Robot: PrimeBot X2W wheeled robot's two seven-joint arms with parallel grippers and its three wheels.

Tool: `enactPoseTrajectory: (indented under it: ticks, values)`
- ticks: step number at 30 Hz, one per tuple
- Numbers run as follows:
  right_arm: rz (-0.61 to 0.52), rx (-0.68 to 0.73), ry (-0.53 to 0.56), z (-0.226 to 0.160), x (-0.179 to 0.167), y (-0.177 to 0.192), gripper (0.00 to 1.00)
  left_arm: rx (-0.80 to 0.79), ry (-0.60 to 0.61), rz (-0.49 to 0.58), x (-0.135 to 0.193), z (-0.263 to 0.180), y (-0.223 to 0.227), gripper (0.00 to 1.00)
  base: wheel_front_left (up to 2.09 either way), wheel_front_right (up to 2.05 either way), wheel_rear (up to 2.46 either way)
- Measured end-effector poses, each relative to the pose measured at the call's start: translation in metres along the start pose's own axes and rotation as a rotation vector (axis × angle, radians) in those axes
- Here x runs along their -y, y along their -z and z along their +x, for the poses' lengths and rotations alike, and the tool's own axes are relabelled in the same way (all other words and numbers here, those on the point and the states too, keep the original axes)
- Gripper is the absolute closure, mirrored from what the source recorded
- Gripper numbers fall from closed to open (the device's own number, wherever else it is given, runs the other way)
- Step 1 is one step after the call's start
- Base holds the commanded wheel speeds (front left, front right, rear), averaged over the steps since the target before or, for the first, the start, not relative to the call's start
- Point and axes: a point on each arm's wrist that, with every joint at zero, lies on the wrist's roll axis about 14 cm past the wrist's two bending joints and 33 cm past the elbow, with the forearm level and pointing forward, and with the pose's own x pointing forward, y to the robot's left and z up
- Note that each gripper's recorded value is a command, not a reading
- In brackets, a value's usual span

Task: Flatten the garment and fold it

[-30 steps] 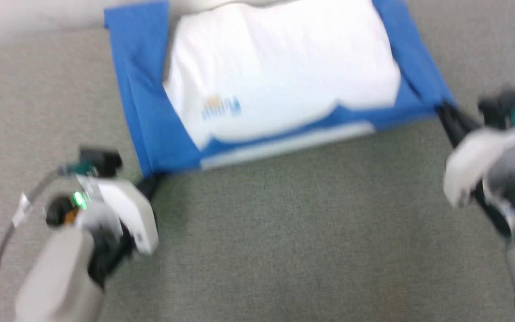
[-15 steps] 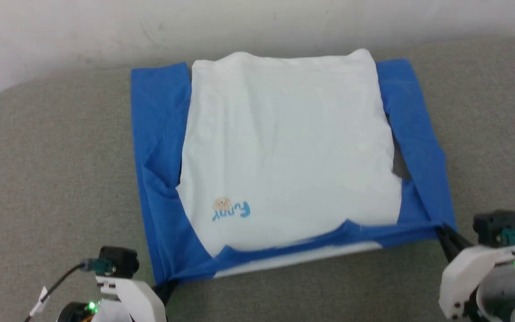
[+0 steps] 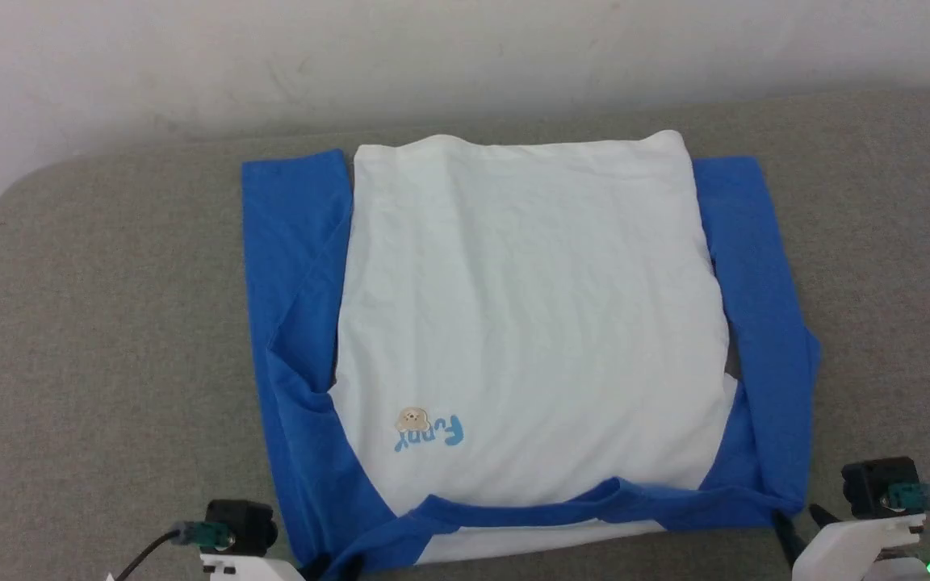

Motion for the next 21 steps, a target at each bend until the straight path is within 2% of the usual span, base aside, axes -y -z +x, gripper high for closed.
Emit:
enactPoseTrajectory:
  ticks: [6, 10, 14, 21]
  values:
    - [0.035, -0.050, 0.001, -0.012, 0.002, 0.018, 0.00, 0.069, 0.037, -0.092, 0.014, -0.006, -0.001, 0.00, 0.00, 0.00, 0.00]
    - [0.065, -0.008, 0.023, -0.024, 0.010, 0.012, 0.00, 0.184, 0.043, -0.117, 0.017, -0.017, -0.021, 0.00, 0.00, 0.00, 0.00]
    - [0.086, 0.186, 0.032, -0.034, 0.014, -0.027, 0.00, 0.381, 0.015, -0.108, 0.008, -0.032, -0.061, 0.00, 0.00, 0.00, 0.00]
    - [0.108, 0.529, 0.022, -0.041, 0.012, -0.094, 0.00, 0.722, -0.117, 0.007, -0.016, -0.043, -0.146, 0.00, 0.00, 0.00, 0.00]
